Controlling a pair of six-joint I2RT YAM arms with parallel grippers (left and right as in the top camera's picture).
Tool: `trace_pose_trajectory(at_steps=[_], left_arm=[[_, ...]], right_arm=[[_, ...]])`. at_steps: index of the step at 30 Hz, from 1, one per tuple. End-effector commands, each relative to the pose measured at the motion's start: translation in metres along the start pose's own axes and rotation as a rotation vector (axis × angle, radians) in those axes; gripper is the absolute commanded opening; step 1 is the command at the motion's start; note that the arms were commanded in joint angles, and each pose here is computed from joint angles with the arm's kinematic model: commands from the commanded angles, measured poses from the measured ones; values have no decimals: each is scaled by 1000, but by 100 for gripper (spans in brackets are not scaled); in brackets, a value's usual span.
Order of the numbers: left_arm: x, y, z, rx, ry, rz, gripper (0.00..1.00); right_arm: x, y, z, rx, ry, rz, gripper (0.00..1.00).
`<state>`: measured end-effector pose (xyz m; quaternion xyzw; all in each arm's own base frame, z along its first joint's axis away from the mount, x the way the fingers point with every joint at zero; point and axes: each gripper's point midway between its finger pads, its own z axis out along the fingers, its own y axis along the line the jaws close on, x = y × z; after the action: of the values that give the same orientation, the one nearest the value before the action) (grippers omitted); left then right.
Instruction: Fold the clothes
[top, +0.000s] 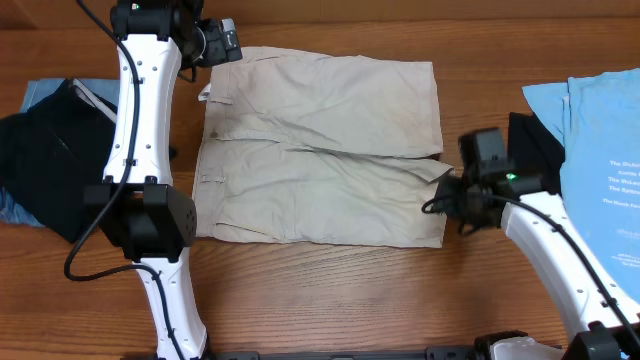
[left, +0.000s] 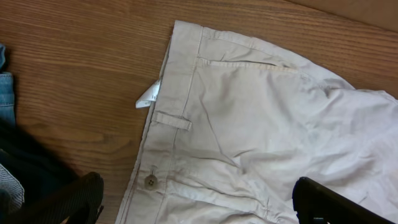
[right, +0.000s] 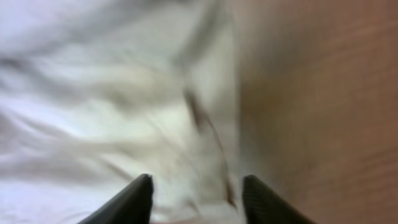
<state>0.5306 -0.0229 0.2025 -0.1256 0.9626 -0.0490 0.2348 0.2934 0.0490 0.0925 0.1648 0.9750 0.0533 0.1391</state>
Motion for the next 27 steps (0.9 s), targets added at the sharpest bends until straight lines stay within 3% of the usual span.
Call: trace_pose_trajectory(at_steps=[1, 6, 11, 13, 18, 22, 27], left_arm=[[-3, 1, -3, -1, -11, -17, 100], [-3, 2, -3, -1, -12, -17, 100], [-3, 1, -3, -1, -11, -17, 100], [-3, 2, -3, -1, -12, -17, 100], [-3, 2, -3, -1, -12, -17, 100], [-3, 1, -3, -1, -11, -17, 100], [-3, 1, -3, -1, -11, -17, 100]], right_arm=[[-46, 35, -18, -146, -155, -16, 4], [-79, 76, 18, -301, -211, -96, 4], [-78, 73, 93, -251, -141, -139, 4], [-78, 66, 103, -236, -126, -126, 4], [-96, 77, 90, -260, -164, -149, 4], [-133, 111, 31, -349, -186, -165, 4], [-122, 102, -33, -260, -35, -140, 4]])
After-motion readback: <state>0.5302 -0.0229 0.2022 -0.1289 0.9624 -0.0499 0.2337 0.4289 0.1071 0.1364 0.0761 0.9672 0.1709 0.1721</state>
